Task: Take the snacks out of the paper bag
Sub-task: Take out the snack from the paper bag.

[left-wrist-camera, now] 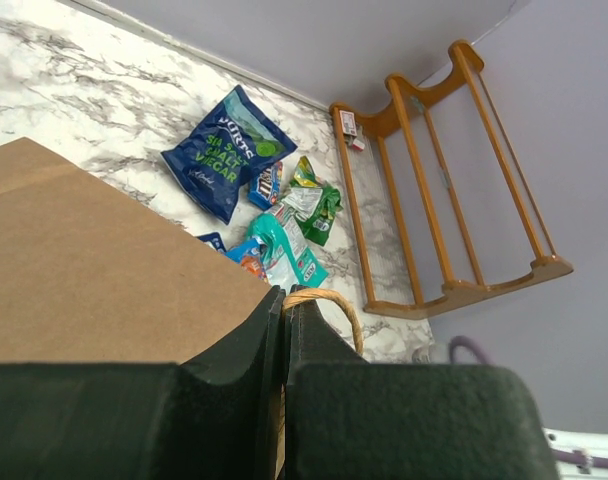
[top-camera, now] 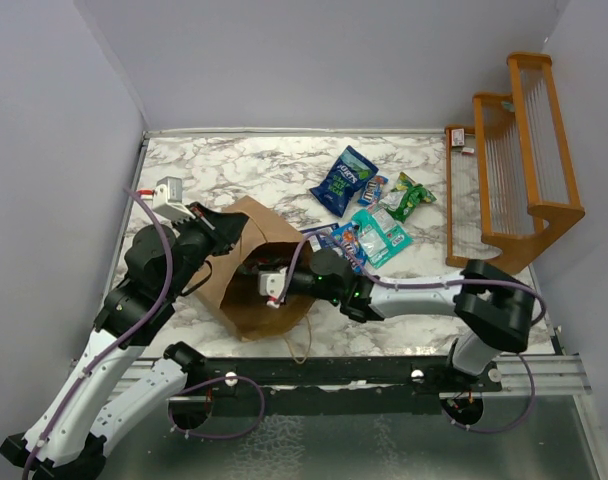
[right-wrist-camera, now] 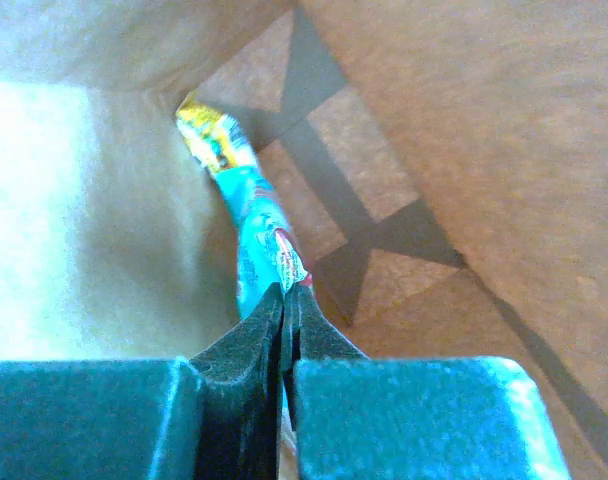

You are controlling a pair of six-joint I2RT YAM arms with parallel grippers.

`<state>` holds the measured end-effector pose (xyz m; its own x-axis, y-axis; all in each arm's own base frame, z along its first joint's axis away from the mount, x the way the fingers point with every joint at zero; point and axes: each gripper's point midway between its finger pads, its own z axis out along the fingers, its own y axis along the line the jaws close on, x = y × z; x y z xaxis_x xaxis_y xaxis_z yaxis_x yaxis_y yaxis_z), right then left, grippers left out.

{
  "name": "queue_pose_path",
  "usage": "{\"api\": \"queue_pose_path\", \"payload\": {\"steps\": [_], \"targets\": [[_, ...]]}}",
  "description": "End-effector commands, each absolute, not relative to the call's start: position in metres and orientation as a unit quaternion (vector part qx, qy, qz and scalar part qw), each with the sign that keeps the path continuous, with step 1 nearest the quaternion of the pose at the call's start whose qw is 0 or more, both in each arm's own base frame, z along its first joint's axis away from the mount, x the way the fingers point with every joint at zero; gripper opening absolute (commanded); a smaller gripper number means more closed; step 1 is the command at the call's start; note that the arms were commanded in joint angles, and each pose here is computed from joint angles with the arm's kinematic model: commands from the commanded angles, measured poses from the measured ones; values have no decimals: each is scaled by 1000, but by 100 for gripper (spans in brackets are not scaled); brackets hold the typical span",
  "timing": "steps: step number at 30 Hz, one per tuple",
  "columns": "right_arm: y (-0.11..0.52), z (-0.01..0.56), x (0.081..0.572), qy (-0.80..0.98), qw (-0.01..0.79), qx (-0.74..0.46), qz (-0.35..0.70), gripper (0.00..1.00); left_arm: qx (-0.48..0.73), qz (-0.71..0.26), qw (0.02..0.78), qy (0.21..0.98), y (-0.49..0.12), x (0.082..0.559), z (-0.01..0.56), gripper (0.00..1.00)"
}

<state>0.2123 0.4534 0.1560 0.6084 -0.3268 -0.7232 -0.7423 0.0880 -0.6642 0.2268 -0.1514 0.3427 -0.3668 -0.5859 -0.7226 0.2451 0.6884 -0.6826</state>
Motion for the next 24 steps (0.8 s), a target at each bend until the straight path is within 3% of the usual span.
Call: {"api": "queue_pose_path", "payload": {"steps": [1,12,24], "targets": [[444,218,194,383,656,-612,218,1,-134,-369,568,723,-144,233,346,0],[395,298,178,400,700,-535,253,1,-130,-354,565,734,-144,237,337,0],[297,439,139,307,813,-409,278,1,-135,-317,592,729,-125,234,349,0]]}}
